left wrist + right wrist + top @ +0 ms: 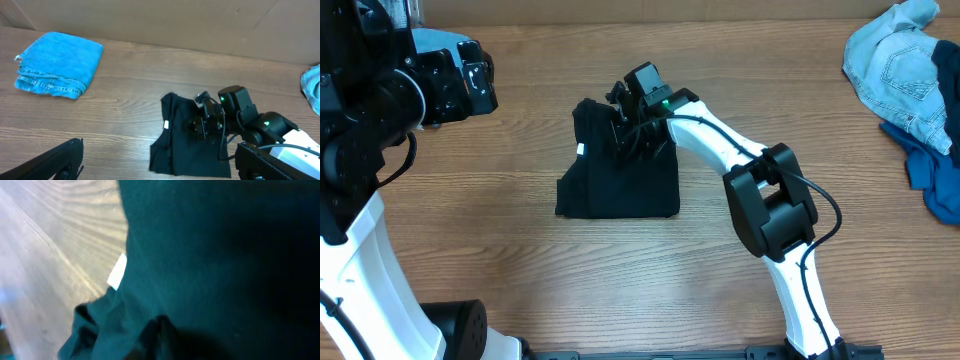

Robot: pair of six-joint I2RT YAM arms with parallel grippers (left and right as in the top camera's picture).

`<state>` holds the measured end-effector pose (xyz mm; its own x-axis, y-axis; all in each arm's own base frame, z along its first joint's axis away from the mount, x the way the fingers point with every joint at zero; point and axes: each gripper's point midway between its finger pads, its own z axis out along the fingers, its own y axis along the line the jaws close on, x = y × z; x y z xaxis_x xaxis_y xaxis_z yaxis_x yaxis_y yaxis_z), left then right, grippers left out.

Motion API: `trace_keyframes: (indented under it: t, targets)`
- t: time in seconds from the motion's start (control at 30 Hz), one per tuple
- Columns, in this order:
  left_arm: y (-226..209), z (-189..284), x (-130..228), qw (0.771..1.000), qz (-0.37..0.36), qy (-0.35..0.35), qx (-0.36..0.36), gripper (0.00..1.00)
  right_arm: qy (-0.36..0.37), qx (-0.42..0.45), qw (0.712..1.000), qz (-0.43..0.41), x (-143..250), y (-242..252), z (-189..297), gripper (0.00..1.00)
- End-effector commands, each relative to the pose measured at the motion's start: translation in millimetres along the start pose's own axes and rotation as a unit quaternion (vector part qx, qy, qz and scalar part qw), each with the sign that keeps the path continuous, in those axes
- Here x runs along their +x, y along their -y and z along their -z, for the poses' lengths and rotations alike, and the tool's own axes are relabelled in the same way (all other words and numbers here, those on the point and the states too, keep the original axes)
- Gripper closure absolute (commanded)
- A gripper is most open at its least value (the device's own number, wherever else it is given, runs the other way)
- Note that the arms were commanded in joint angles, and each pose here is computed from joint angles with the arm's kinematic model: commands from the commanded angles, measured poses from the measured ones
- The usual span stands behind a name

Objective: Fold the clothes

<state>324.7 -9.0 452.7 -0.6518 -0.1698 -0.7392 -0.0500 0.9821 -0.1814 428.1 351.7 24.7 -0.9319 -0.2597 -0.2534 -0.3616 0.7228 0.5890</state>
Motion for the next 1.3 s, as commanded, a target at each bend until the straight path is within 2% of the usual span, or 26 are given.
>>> trace_keyframes:
  t: [0.0, 0.17, 0.33, 0.5, 0.87, 1.07, 1.2, 1.27]
  targets:
    - [3, -3, 1, 1.000, -0.008, -0.005, 0.006, 0.00, 0.003, -0.053, 0.998, 0.034, -14, -34, 31, 0.79]
    - [3, -3, 1, 1.000, -0.008, -0.005, 0.006, 0.00, 0.002, -0.058, 0.996, 0.064, -12, -69, 72, 0.78]
    - [3, -3, 1, 1.000, -0.008, -0.005, 0.006, 0.00, -0.046, -0.047, 0.997, 0.035, 16, -75, 83, 0.85]
    - [3, -3, 1, 1.000, -0.008, -0.005, 0.006, 0.00, -0.088, 0.002, 0.996, 0.013, 45, -48, 63, 0.86]
    - [3, -3, 1, 1.000, -0.008, -0.005, 0.006, 0.00, -0.096, 0.004, 0.995, 0.005, 78, -17, 15, 0.86]
    - [3, -3, 1, 1.000, -0.008, -0.005, 0.006, 0.00, -0.077, 0.000, 0.997, 0.012, 67, -21, 24, 0.82]
    - [3, -3, 1, 1.000, -0.008, -0.005, 0.006, 0.00, -0.030, -0.010, 0.999, 0.032, 39, -40, 57, 0.82]
    - [3, -3, 1, 1.000, -0.008, -0.005, 0.006, 0.00, -0.002, -0.015, 0.999, 0.046, 24, -52, 78, 0.86]
